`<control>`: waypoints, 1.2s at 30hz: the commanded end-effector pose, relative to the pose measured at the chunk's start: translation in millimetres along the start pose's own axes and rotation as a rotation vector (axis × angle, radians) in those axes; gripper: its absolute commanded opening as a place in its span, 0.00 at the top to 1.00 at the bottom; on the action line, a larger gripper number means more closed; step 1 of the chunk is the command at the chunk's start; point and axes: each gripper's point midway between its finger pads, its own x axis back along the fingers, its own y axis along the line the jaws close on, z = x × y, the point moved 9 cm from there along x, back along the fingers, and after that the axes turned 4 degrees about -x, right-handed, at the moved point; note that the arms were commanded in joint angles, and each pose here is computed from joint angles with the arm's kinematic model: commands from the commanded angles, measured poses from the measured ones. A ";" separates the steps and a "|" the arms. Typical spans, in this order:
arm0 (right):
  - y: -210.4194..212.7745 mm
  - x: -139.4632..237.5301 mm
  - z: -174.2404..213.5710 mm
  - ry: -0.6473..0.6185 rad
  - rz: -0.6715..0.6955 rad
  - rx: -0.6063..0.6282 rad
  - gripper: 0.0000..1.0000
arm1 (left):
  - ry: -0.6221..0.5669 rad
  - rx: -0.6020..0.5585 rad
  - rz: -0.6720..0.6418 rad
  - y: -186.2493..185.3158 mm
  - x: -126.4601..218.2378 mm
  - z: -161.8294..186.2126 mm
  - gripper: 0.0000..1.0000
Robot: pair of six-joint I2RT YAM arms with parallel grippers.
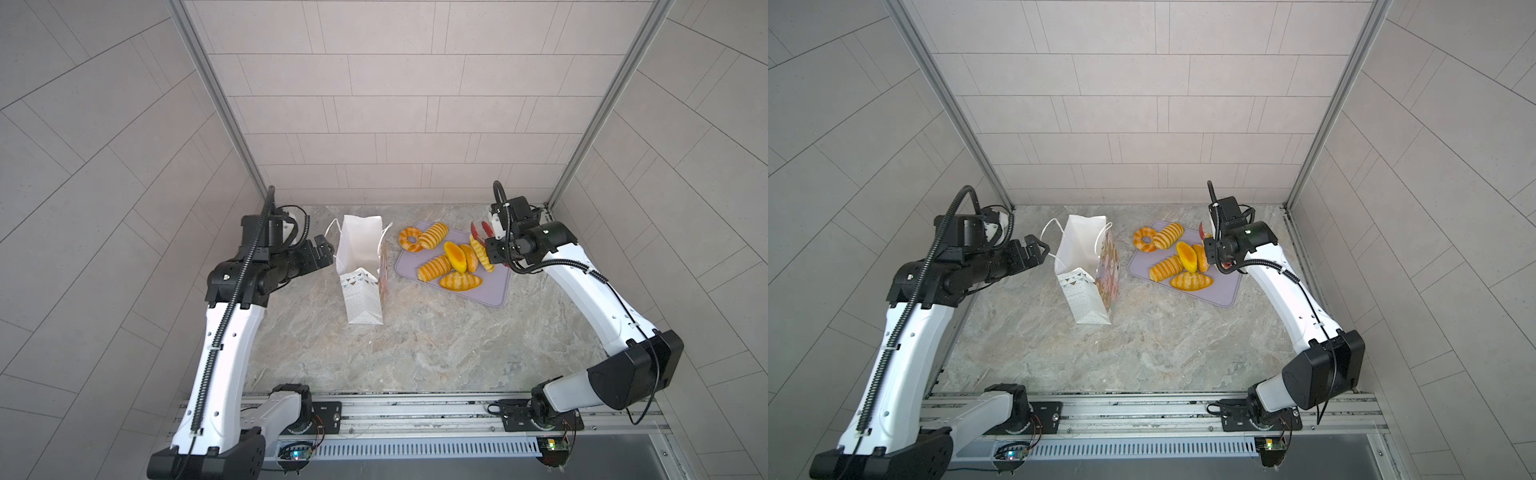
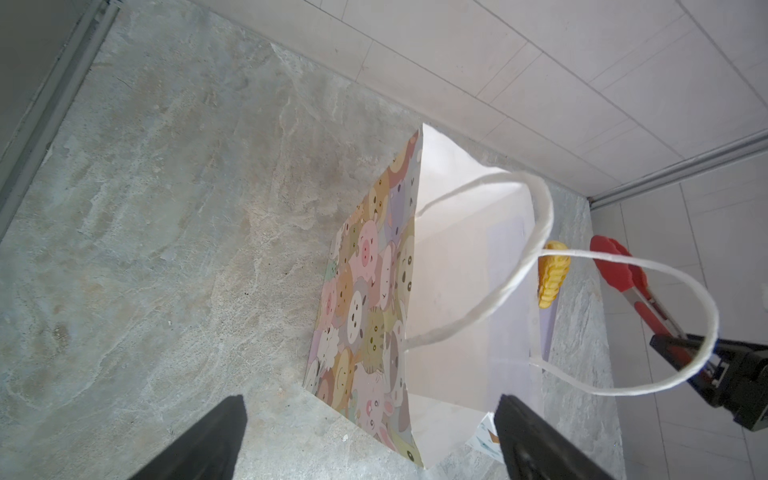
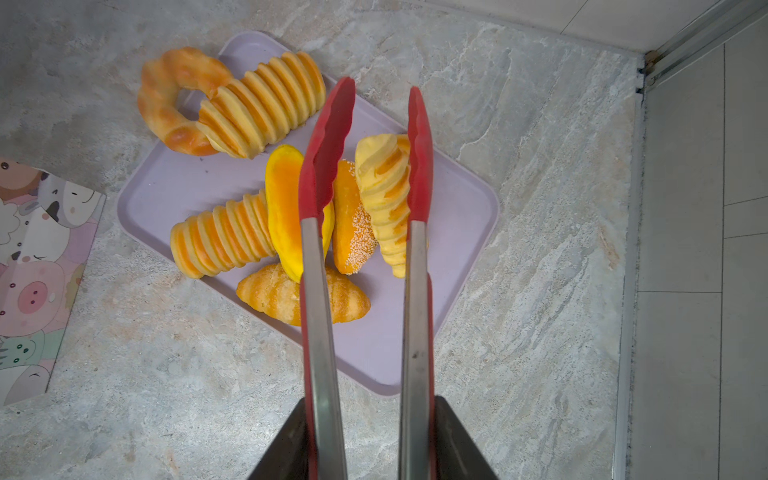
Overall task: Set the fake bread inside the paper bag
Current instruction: 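Lift the red tongs with the right gripper and move them over the bread tray, then lower the tongs onto the spiral bread and pinch it with the right gripper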
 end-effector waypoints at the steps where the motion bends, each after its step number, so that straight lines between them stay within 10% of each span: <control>1: -2.1 3.7 -3.5 -0.001 0.038 0.027 0.55 | 0.014 -0.059 -0.034 -4.8 -12.3 3.5 0.00; 36: 6.3 -53.5 -20.6 0.076 0.115 0.077 0.46 | 0.038 -0.089 -0.066 -1.8 -34.1 15.6 0.03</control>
